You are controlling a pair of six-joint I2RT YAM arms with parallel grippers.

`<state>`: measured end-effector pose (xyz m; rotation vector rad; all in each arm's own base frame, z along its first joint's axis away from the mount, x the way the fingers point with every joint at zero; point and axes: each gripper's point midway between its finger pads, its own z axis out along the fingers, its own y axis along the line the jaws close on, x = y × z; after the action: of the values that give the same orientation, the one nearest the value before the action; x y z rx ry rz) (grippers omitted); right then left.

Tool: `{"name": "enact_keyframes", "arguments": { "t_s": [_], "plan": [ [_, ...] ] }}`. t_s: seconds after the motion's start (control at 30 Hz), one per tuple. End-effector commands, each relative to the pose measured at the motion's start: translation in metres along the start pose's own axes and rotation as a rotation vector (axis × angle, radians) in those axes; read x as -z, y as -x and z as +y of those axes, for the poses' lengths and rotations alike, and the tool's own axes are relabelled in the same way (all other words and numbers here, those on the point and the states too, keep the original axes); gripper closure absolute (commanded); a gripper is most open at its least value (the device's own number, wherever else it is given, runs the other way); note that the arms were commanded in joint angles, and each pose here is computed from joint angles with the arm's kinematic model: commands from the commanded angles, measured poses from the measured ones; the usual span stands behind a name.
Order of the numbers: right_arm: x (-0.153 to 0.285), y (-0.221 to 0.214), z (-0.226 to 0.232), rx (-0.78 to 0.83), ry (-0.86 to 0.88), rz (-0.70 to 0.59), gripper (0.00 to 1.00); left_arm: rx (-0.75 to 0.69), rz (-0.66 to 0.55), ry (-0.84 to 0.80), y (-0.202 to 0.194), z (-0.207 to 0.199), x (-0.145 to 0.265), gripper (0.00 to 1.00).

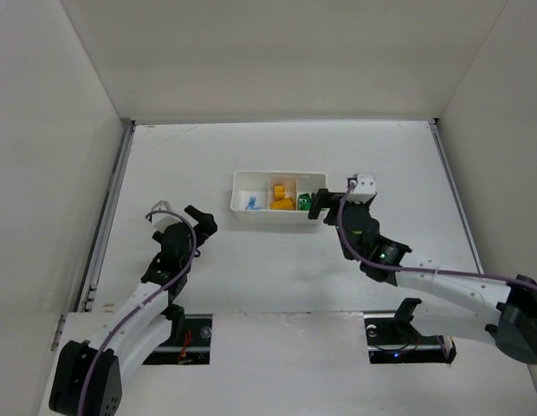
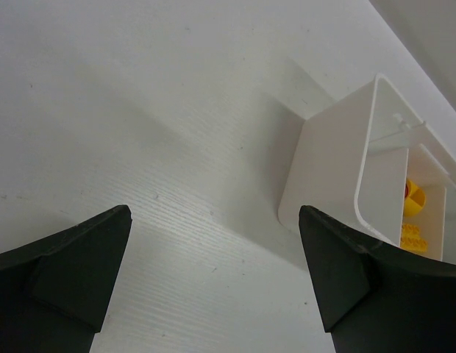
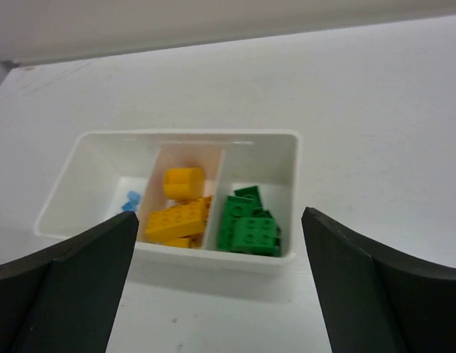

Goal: Sort the legos into containers by color

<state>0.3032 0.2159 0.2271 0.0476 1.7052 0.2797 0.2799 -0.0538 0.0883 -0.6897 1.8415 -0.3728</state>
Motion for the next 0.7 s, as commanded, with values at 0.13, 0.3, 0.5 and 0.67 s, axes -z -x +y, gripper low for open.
{"name": "enact_keyframes", "arguments": {
  "t_s": [0.13, 0.3, 0.5, 0.67],
  "plan": [
    [0.035, 0.014, -0.110, -0.055, -0.379, -0.137, 0.00, -0.033, -0.010, 0.008, 0.014, -0.018, -0.002, 0.00],
    [0.050, 0.011, -0.160, -0.122, -0.494, -0.168, 0.00, -0.031, -0.009, 0.007, 0.015, -0.019, 0.001, 0.00],
    [0.059, 0.014, -0.195, -0.237, -0.526, -0.215, 0.00, -0.039, -0.013, 0.047, 0.013, -0.010, -0.002, 0.00],
    [0.039, -0.013, -0.199, -0.243, -0.497, -0.109, 0.00, -0.051, 0.003, 0.050, 0.007, -0.013, -0.005, 0.00]
  ]
}}
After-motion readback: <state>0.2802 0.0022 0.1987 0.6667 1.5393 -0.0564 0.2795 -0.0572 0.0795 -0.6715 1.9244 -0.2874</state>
